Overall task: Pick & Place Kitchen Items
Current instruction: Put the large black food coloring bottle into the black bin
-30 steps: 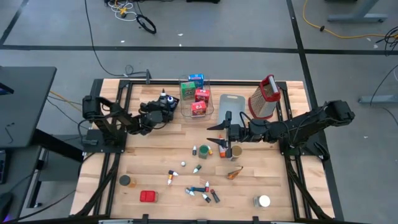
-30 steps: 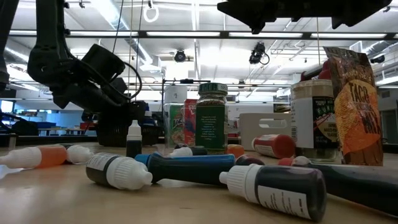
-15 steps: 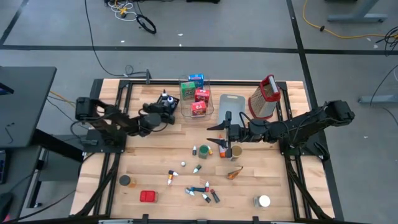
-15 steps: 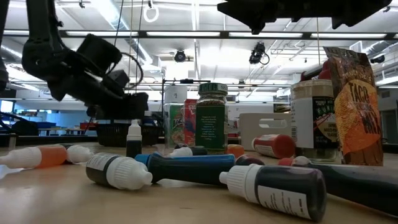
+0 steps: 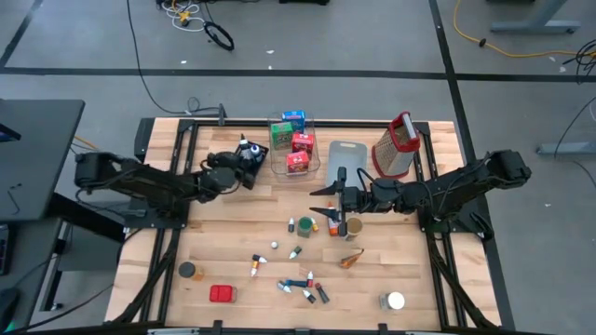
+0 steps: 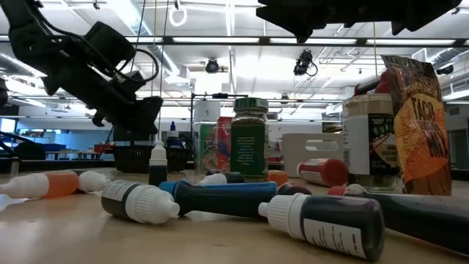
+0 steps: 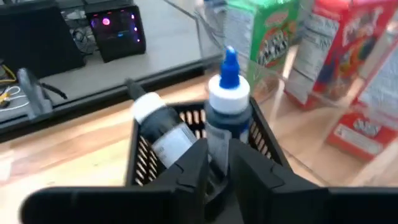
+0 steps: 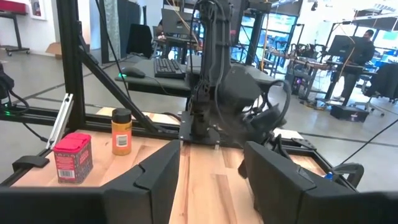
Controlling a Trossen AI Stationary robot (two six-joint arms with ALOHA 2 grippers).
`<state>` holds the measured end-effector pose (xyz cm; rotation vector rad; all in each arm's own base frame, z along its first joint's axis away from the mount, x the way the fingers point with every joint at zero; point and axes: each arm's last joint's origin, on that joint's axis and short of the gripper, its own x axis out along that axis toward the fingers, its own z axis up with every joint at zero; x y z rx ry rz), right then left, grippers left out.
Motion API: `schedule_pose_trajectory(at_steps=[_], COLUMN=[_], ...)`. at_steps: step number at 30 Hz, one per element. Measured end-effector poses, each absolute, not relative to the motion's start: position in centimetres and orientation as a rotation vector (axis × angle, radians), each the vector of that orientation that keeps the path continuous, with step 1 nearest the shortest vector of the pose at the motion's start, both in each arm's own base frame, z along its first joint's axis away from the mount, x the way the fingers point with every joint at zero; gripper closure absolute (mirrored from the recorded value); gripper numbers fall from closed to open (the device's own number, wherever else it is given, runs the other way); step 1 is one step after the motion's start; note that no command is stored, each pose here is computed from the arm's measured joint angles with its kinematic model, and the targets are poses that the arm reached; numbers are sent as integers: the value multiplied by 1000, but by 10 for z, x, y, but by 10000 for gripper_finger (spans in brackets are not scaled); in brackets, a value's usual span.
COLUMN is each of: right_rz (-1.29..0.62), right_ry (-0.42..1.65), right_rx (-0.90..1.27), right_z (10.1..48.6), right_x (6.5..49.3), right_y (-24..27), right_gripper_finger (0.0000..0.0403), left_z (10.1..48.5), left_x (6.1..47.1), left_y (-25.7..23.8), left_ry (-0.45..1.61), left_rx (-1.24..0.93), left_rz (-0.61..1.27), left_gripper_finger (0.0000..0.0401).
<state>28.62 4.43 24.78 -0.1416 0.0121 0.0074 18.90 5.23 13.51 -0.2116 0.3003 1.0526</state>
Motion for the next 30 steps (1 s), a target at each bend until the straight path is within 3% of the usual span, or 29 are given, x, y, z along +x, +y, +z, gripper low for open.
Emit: schedule_pose_trajectory(at_steps=[7, 16, 22, 30], right_rz=[7, 6, 6, 29], right_ry=[6, 3, -1, -7], right_rx=[-141, -140, -140, -165], right_z=[248, 249, 249, 249], right_x=[286, 286, 286, 286], right_y=[44, 44, 44, 45], right_gripper_finger=[211, 211, 211, 211], left_z=[171, 196, 193, 163], left_x=[181, 163, 155, 166], left_y=[74, 132, 166, 186], left_ry=[185, 282, 344, 487], left_rx=[-231, -480, -613, -715], left_rz=[984, 982, 987, 963], left_gripper_finger=[351, 251, 206, 211])
